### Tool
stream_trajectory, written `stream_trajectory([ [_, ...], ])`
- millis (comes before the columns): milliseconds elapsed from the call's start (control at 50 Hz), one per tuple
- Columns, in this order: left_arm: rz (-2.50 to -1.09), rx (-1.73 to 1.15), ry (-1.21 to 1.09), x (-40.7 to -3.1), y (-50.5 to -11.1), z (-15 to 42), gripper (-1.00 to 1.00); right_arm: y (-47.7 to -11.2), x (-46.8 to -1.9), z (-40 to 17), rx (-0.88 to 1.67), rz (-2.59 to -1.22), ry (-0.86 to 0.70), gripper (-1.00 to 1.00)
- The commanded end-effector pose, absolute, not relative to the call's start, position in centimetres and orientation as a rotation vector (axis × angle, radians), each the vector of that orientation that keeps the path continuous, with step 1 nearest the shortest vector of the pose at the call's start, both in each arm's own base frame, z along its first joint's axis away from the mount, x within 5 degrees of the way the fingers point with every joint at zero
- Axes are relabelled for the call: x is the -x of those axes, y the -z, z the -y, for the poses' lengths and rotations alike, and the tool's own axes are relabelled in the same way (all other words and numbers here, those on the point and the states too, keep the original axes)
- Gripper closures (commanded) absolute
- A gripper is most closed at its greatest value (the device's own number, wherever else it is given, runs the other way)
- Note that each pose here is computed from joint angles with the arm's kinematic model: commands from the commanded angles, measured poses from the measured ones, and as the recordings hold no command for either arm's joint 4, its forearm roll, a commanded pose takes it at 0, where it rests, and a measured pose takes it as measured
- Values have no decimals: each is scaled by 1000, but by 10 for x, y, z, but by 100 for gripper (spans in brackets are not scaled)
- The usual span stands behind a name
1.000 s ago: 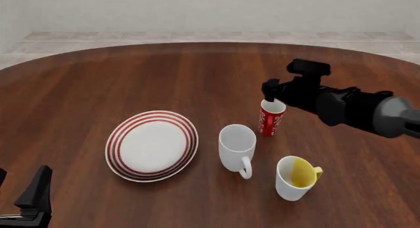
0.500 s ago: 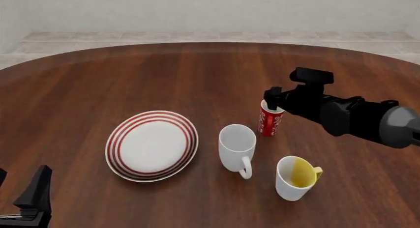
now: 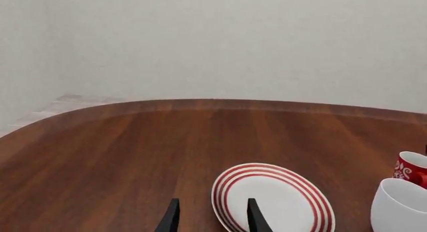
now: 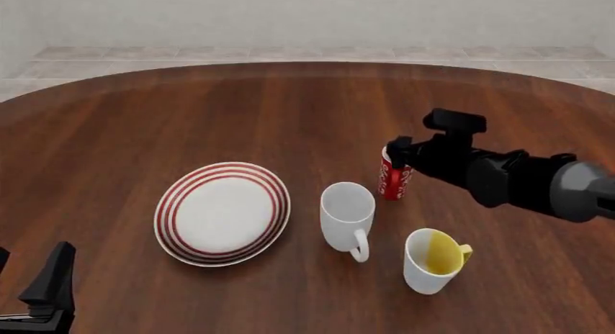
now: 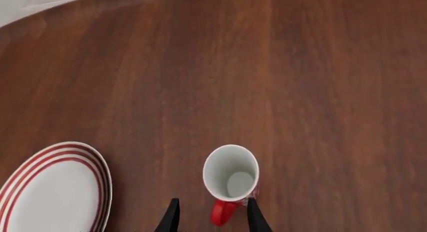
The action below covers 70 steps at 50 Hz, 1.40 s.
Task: Pick up the red mug and put it on the plate
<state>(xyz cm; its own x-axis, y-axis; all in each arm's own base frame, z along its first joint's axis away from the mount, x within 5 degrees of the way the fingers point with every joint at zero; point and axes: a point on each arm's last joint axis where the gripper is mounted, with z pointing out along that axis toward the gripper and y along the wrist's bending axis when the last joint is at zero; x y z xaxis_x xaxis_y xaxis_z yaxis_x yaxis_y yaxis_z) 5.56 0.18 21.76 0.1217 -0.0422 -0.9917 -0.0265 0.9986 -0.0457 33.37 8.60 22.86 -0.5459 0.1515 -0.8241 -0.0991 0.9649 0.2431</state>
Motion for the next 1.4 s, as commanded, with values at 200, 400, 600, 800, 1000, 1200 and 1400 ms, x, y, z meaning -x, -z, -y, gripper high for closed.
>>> stream_trajectory([
  [200,-1448,59,16,-56,-218,-2,-100,-217,-330,-82,-72,-2146,-325,-100],
  [400,-1447,62,17,-56,-218,-2,-100,-208,-334,-81,-99,-2160,-329,-100],
  [600,-1446,65,16,-55,-219,-2,-100,-203,-336,-81,-109,-2168,-331,-100],
  [800,-1446,64,16,-55,-220,-2,-100,-196,-338,-82,-119,-2182,-335,-100],
  [1000,-1445,66,17,-55,-219,-2,-100,-190,-337,-81,-135,-2192,-338,-100],
  [1200,-1445,68,19,-55,-219,-2,-100,-183,-340,-81,-150,-2204,-339,-100],
  [1400,-1445,67,18,-55,-219,-2,-100,-181,-342,-79,-153,-2205,-333,-100],
])
